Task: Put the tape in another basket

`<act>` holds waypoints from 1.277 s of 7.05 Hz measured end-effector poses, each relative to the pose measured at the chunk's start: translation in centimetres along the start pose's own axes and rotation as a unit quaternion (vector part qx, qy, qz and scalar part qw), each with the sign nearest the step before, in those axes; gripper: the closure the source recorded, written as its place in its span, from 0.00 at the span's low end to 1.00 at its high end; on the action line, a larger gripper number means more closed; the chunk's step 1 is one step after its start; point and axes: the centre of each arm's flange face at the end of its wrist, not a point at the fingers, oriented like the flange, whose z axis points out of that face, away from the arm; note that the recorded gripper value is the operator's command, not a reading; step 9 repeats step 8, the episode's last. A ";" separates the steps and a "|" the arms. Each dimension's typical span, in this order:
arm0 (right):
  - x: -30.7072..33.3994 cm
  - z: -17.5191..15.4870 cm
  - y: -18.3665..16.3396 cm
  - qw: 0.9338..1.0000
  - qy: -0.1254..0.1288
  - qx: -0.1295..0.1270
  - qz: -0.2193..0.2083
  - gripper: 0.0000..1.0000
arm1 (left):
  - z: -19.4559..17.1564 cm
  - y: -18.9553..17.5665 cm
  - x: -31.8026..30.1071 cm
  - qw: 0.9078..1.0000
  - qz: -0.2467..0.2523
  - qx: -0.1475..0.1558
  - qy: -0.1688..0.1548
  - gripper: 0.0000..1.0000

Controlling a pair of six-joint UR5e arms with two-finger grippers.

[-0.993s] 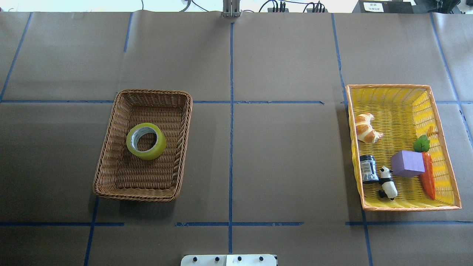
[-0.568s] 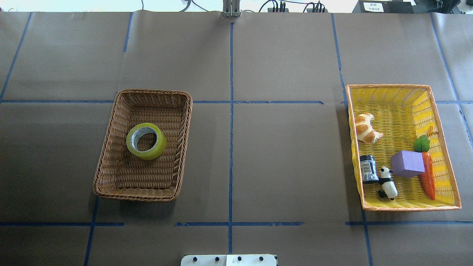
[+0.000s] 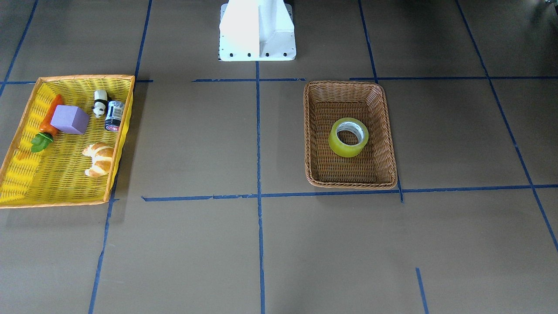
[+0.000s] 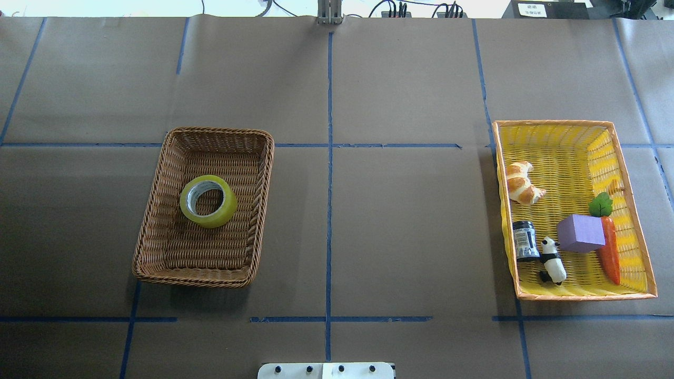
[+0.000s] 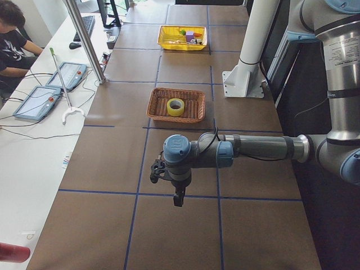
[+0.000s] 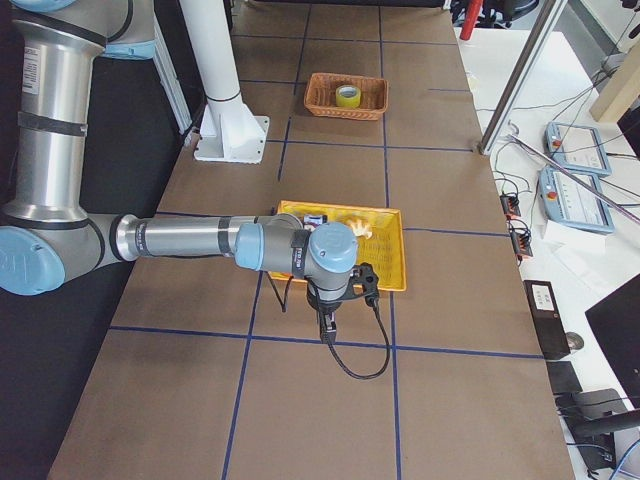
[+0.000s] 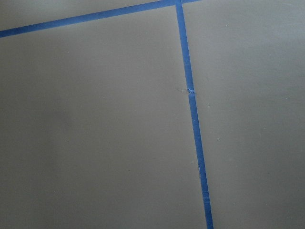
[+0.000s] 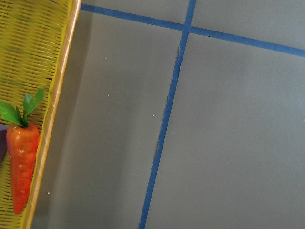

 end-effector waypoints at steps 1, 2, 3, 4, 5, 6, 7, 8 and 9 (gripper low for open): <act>0.0 0.0 0.0 1.000 0.000 0.000 0.000 0.00 | 0.0 0.0 0.0 1.000 0.000 0.000 0.000 0.00; 0.0 0.0 0.0 1.000 0.000 0.000 0.001 0.00 | 0.0 0.0 0.0 1.000 -0.001 -0.001 0.000 0.00; 0.0 0.0 0.0 1.000 0.000 0.000 0.001 0.00 | 0.1 0.0 0.0 1.000 -0.001 -0.001 0.001 0.00; 0.0 0.0 0.0 1.000 0.000 0.000 0.001 0.00 | 0.1 0.1 -0.1 1.000 -0.002 -0.002 0.001 0.00; 0.0 0.0 0.0 1.000 0.000 0.001 0.000 0.00 | 0.2 0.1 -0.2 1.000 -0.003 -0.003 0.001 0.00; -0.1 -0.1 0.0 1.000 -0.002 0.001 0.000 0.00 | 0.3 0.1 -0.2 1.000 -0.003 -0.003 0.001 0.00; -0.2 -0.1 -0.1 1.000 -0.005 0.002 0.000 0.00 | 0.3 0.2 -0.2 1.000 -0.003 -0.004 0.001 0.00; -0.2 -0.1 -0.1 1.000 -0.006 0.003 0.000 0.00 | 0.3 0.2 -0.2 1.000 -0.003 -0.003 0.001 0.00; -0.2 -0.1 -0.1 1.000 -0.006 0.003 0.000 0.00 | 0.3 0.2 -0.2 1.000 -0.003 -0.003 0.001 0.00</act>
